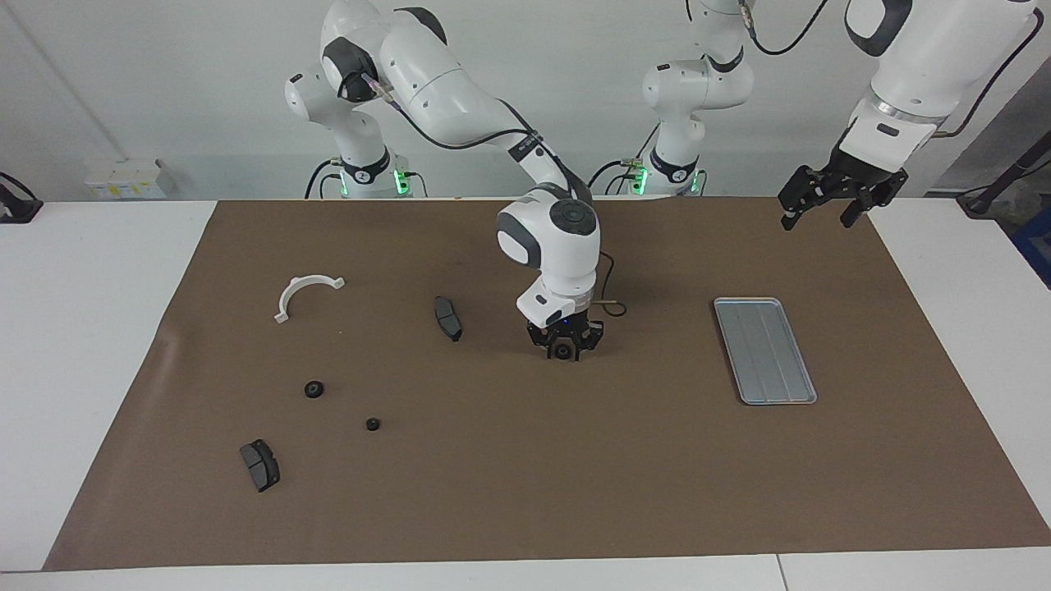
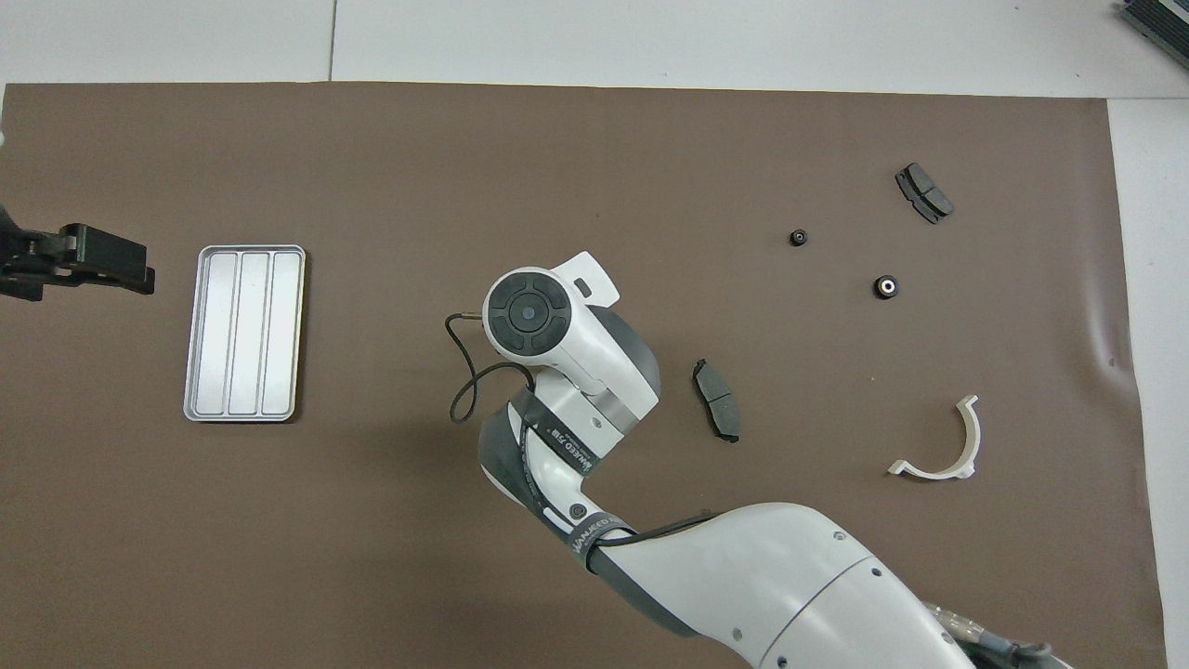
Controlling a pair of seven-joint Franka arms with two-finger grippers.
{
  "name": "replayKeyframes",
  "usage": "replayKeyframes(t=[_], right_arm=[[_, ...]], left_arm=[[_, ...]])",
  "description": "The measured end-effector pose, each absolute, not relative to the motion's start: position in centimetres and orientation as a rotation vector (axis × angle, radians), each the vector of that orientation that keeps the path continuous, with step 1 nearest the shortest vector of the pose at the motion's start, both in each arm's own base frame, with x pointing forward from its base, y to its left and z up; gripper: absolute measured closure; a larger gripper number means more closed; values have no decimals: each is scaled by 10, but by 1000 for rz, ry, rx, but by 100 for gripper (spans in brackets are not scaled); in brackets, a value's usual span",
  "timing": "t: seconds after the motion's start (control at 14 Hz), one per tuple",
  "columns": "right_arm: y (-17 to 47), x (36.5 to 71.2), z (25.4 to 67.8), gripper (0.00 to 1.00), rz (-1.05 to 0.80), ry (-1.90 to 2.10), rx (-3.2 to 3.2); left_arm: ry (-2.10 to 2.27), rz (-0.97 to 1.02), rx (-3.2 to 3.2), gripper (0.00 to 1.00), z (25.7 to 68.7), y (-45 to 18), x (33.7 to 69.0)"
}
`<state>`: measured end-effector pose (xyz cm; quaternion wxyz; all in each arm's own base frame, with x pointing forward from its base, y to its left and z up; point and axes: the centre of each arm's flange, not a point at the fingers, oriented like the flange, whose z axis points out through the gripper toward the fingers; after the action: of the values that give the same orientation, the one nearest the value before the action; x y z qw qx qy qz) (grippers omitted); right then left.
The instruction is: Pick bearing gear from pile to tray
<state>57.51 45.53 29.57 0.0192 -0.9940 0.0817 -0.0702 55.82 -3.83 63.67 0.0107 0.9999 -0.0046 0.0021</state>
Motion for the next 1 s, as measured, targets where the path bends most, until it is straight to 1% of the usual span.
replayKeyframes(t=[0.07,0.21,0.36,0.5,0.64,0.79,1.0], right_arm=[[454,577,298,19,-225,258,-3081],[443,586,308,0,-246,272,-3075],[410,605,325,0,-272,257,-3076],[359,623,340,0,-281,229,-3092],[300,632,354,0,-278,187,-3113],[246,632,363,0,-240,121,-3107],[175,630,363,0,-195,30,-3110]], left_arm=[[-14,6,3120,0,637,-38,558],[-15,6,3120,0,637,-38,558],[-26,14,3119,0,636,-42,559],[-54,17,3118,0,629,-63,562],[2,35,3114,0,612,-102,567],[76,61,3103,0,588,-153,568],[138,58,3090,0,548,-223,563]])
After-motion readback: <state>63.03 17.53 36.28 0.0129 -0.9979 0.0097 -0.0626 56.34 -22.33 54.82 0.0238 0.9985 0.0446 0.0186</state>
